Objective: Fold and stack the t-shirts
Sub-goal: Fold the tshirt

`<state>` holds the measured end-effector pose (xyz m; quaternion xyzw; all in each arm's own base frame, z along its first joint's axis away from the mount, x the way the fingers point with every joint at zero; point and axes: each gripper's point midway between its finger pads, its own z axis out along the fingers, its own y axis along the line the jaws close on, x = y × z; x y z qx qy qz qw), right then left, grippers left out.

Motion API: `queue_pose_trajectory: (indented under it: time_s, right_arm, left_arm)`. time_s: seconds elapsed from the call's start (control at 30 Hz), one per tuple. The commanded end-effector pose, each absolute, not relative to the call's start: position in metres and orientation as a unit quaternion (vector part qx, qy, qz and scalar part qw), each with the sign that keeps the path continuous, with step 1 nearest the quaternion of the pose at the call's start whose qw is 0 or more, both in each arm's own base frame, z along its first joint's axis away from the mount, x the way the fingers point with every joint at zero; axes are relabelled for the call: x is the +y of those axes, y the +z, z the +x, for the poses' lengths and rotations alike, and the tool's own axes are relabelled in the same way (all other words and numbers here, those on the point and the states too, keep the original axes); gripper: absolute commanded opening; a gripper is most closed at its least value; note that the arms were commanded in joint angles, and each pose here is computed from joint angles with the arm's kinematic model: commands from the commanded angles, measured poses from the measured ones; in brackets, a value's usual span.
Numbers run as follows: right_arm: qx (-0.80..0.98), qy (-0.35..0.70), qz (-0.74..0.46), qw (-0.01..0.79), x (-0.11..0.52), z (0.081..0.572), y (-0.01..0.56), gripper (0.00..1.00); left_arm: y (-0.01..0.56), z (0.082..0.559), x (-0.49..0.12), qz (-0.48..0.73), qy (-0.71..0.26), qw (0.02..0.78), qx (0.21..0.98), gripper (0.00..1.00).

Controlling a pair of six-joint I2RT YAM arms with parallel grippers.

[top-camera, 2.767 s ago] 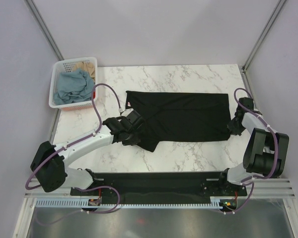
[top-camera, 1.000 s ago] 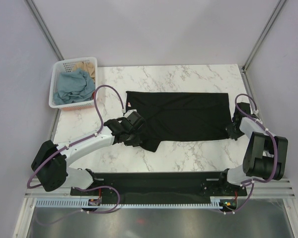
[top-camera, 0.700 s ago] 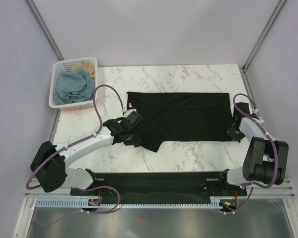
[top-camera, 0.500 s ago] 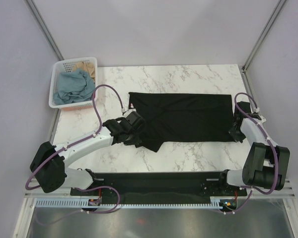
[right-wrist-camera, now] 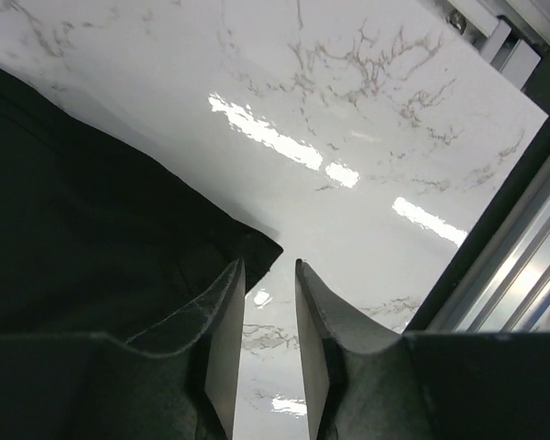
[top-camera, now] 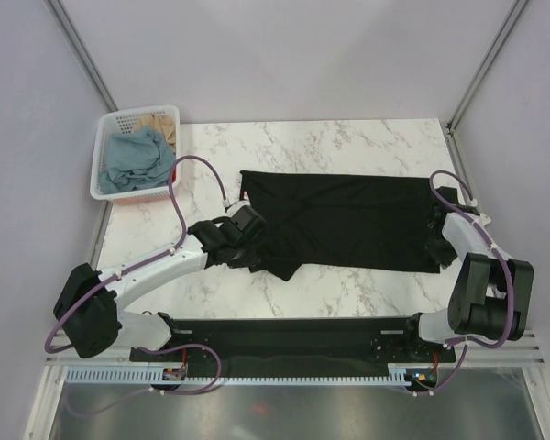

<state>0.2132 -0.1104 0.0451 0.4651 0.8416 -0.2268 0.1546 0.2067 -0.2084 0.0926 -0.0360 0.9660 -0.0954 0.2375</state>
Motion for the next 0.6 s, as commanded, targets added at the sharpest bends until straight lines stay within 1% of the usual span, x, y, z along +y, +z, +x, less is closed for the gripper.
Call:
queue_pose_trajectory:
  time_s: [0.0, 0.2, 0.3, 0.37, 0.57]
  right_arm:
    - [0.817, -0.235, 0.489, 0.196, -0.12, 0.227, 0.076, 0.37]
    - [0.799, -0.211, 0.519, 0.221, -0.118, 0.233, 0.084, 0.4]
    - [0.785, -0.227, 0.52, 0.247, -0.131, 0.241, 0.094, 0.42]
    - [0.792, -0.207, 0.521, 0.241, -0.129, 0.248, 0.093, 0.42]
    - [0.813, -0.153, 0.515, 0.224, -0.116, 0.245, 0.073, 0.42]
  left_arm:
    - [0.107, 0.21, -0.212, -0.014, -0.108, 0.254, 0.961, 0.02]
    - [0.102, 0.203, -0.216, 0.005, -0.115, 0.234, 0.965, 0.02]
    - [0.093, 0.202, -0.206, 0.004, -0.095, 0.238, 0.967, 0.02]
    - [0.086, 0.198, -0.198, 0.003, -0.083, 0.236, 0.968, 0.02]
    - [0.085, 0.187, -0.201, -0.014, -0.108, 0.217, 0.97, 0.02]
